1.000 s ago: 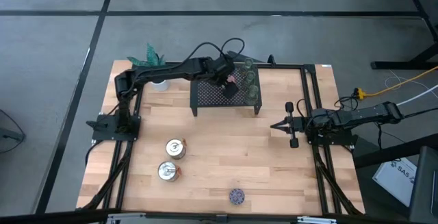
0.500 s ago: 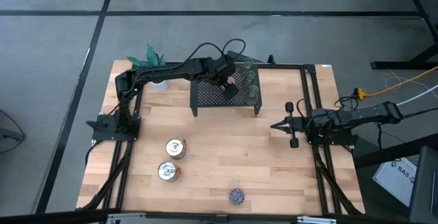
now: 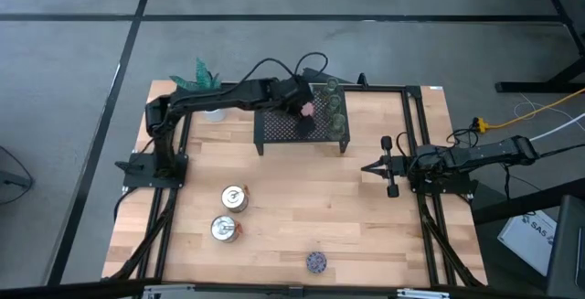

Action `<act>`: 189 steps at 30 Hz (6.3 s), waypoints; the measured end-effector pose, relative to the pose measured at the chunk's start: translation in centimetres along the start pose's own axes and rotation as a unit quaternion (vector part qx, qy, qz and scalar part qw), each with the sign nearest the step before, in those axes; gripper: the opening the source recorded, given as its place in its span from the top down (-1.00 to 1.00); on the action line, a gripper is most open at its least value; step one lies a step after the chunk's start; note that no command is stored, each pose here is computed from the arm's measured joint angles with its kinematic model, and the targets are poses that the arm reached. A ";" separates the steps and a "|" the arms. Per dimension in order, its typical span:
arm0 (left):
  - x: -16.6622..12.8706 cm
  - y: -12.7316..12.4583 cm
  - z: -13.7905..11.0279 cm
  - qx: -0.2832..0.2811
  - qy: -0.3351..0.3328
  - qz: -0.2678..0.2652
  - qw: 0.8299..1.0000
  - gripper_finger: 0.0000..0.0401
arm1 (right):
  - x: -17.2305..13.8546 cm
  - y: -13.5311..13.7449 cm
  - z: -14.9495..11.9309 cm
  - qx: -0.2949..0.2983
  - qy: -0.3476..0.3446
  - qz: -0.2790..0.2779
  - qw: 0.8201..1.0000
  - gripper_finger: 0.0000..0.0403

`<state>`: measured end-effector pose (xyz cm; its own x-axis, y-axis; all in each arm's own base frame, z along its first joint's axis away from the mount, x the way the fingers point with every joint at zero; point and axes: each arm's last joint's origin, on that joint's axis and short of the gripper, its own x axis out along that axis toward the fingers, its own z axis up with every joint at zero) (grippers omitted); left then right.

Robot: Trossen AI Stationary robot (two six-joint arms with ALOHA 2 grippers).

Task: Pick & Place candle stick holders
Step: Put the red scented candle on the shelf

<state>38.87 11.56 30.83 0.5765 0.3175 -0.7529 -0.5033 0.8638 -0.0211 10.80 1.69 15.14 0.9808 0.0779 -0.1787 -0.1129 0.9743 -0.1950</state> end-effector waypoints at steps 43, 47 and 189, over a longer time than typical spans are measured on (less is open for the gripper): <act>-10.7 -28.3 -22.3 0.161 -0.183 -0.263 0.934 -0.67 | 0.0 0.0 0.0 0.000 0.000 0.000 1.000 0.98; -8.7 -29.1 -23.9 0.169 -0.172 -0.291 0.926 -0.67 | 0.0 0.0 0.0 0.000 0.000 0.000 1.000 0.98; 9.1 -27.9 -22.6 0.122 -0.162 -0.326 0.923 -0.46 | 0.0 0.0 0.0 0.000 0.000 0.000 1.000 0.98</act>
<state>43.60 -18.53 9.71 0.8882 -0.2342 -0.3953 0.1554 0.9628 -0.2211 10.80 1.69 15.13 0.9809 0.0772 -0.1787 -0.1122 0.9744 -0.1950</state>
